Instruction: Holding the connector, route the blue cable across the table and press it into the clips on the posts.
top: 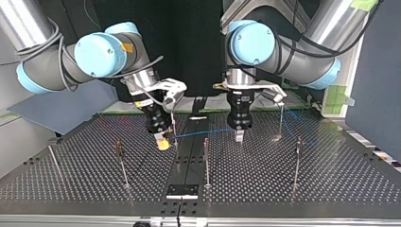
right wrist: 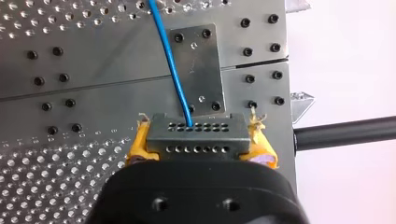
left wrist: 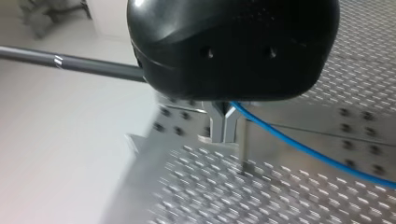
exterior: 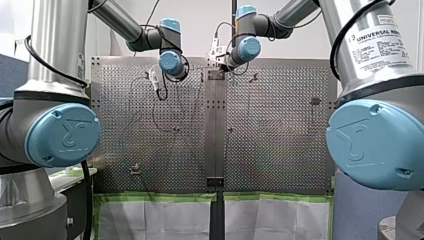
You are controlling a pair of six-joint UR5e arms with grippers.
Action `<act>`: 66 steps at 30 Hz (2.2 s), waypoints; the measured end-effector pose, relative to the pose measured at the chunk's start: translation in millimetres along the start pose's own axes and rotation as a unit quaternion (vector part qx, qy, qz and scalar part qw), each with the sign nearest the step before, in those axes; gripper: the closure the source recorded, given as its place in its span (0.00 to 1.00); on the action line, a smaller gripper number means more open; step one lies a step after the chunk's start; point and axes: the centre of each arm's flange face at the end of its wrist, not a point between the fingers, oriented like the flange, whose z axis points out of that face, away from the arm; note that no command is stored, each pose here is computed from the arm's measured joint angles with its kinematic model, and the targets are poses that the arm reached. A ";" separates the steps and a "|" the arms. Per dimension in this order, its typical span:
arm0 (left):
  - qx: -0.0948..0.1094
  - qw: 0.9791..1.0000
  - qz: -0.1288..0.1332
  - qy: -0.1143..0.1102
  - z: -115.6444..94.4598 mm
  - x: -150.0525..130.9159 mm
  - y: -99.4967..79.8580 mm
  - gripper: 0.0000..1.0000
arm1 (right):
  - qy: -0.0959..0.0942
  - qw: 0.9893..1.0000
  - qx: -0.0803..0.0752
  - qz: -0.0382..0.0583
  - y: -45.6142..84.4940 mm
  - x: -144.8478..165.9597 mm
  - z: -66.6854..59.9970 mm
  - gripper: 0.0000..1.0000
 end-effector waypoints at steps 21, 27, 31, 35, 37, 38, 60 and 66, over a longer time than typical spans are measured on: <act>0.042 0.999 0.000 0.015 46.0 38.8 -7.7 1.00 | -0.015 1.000 -0.010 0.002 24.7 -20.1 13.0 1.00; 0.041 0.999 0.000 0.009 62.9 31.8 -9.2 1.00 | -0.009 1.000 -0.010 0.004 33.7 -14.4 17.2 1.00; 0.041 0.999 0.003 0.013 76.6 33.5 -11.3 1.00 | -0.006 1.000 -0.012 0.004 39.0 -11.1 19.9 1.00; 0.039 0.999 0.007 0.016 92.2 40.2 -12.4 1.00 | -0.005 1.000 -0.016 0.005 46.2 -12.0 24.9 1.00; 0.037 0.999 0.008 0.016 102.1 44.4 -11.8 1.00 | -0.006 1.000 -0.018 0.006 50.2 -14.3 28.2 1.00; 0.036 0.999 0.008 0.016 106.2 46.2 -11.3 1.00 | -0.007 1.000 -0.019 0.006 52.1 -15.2 29.7 1.00; 0.019 0.999 0.012 0.025 129.2 48.1 9.8 0.24 | 0.003 0.999 -0.032 0.011 88.5 -11.9 54.5 1.00; 0.016 0.999 0.015 0.041 124.0 51.2 8.4 0.00 | 0.003 0.999 -0.033 0.011 90.5 -11.6 54.6 1.00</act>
